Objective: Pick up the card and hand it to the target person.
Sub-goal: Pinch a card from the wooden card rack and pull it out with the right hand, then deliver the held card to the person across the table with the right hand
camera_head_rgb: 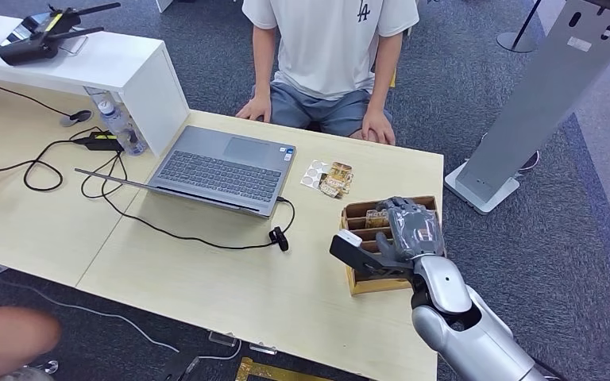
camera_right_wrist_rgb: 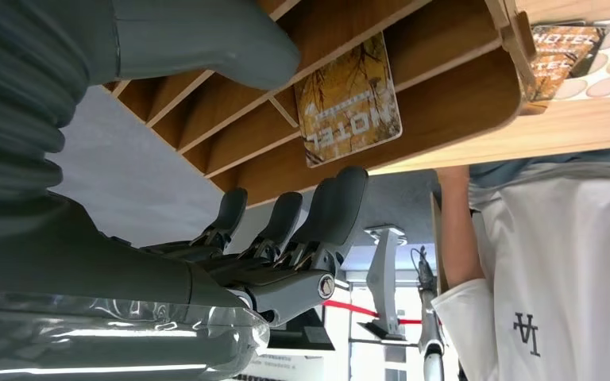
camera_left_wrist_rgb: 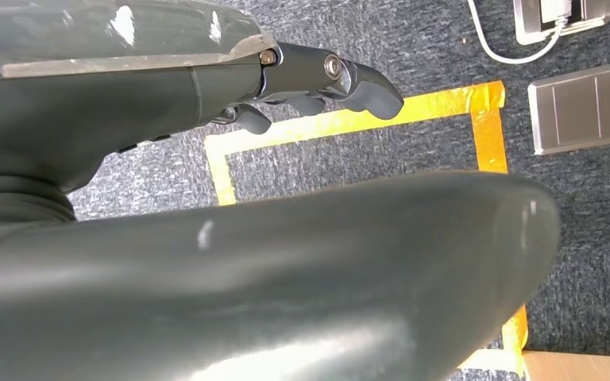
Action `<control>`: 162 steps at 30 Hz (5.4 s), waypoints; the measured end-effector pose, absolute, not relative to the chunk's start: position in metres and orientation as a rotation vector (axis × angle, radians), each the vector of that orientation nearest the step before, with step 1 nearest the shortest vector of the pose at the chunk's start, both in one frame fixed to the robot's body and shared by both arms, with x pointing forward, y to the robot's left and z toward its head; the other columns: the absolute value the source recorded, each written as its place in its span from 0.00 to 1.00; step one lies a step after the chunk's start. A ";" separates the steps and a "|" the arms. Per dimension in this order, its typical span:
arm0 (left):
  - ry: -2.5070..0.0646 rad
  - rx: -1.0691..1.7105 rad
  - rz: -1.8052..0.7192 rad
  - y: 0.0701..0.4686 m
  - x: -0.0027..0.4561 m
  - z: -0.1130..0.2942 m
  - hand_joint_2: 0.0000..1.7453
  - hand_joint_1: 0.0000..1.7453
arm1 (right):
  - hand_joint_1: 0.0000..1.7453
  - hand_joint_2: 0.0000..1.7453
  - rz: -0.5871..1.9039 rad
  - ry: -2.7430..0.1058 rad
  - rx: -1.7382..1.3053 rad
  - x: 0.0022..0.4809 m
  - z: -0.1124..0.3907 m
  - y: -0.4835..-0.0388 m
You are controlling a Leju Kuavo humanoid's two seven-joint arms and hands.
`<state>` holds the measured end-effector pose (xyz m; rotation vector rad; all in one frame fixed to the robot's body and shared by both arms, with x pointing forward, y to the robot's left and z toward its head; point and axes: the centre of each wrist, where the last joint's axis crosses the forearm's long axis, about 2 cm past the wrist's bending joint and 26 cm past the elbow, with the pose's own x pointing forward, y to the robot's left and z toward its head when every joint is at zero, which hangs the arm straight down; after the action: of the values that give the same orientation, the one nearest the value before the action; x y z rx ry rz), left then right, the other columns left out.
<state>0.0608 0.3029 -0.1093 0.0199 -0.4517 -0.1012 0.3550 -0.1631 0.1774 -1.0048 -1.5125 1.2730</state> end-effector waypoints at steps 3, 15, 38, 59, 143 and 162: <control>-0.452 0.019 -0.102 0.303 0.061 -0.109 0.00 0.00 | 0.44 1.00 1.282 -1.501 -1.005 0.355 0.174 -0.163; -0.451 0.014 -0.109 0.303 0.061 -0.109 0.00 0.00 | 0.29 1.00 1.278 -1.507 -1.021 0.357 0.170 -0.161; -0.442 0.009 -0.112 0.303 0.060 -0.109 0.00 0.00 | 0.38 1.00 1.270 -1.519 -0.996 0.358 0.174 -0.160; -0.443 0.008 -0.115 0.301 0.060 -0.109 0.00 0.00 | 0.43 1.00 1.274 -1.482 -0.994 0.370 0.166 -0.162; -0.465 -0.022 -0.116 0.296 0.060 -0.109 1.00 0.00 | 0.01 1.00 0.796 -2.225 -1.041 0.334 0.201 -0.165; -0.459 -0.011 -0.092 0.297 0.060 -0.110 0.00 0.00 | 0.00 1.00 0.305 -1.856 0.110 0.328 0.151 -0.168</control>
<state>0.0597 0.2967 -0.1095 -0.0108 -0.4592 -0.0919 0.3282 -0.1678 0.1513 0.1104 -1.8555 0.3052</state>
